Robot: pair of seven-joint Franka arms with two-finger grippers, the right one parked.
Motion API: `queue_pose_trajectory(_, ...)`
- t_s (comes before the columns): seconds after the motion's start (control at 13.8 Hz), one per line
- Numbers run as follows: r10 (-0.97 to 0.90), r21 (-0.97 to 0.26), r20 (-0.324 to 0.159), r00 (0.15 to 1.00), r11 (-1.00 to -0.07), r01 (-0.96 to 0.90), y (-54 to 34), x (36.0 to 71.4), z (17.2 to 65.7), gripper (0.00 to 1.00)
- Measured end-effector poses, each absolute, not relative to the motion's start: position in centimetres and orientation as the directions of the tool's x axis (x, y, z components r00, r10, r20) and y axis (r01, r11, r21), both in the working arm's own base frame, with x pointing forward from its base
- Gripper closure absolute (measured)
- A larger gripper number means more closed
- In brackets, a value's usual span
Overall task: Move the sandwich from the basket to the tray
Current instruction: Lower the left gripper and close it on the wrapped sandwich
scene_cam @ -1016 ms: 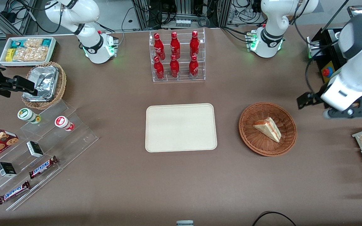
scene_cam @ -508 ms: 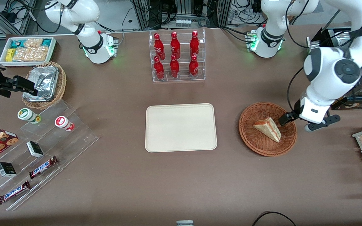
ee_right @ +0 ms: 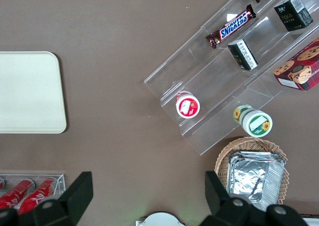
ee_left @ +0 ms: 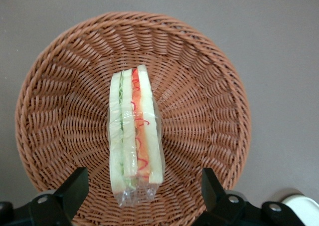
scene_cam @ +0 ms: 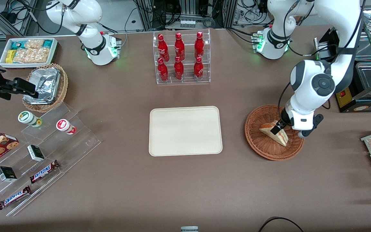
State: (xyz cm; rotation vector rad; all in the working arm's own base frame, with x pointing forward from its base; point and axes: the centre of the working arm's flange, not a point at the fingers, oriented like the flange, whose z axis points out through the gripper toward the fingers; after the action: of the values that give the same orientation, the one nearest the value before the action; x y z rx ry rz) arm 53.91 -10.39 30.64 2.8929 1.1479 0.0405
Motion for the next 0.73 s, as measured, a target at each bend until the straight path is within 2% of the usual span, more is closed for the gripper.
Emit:
queue_pose_trajectory(0.44, 0.706, 0.008, -0.013, 0.708, -0.708, 0.706, -10.2, 53.5, 25.8, 0.00)
queue_pose_trajectory(0.58, 0.709, 0.004, -0.017, 0.705, -0.705, 0.709, -10.1, 53.5, 24.8, 0.04)
queue_pose_trajectory(0.65, 0.710, 0.003, -0.018, 0.704, -0.704, 0.711, -10.1, 53.5, 24.7, 0.13)
queue_pose_trajectory(0.73, 0.711, 0.004, -0.017, 0.703, -0.703, 0.711, -10.0, 53.5, 24.8, 0.26)
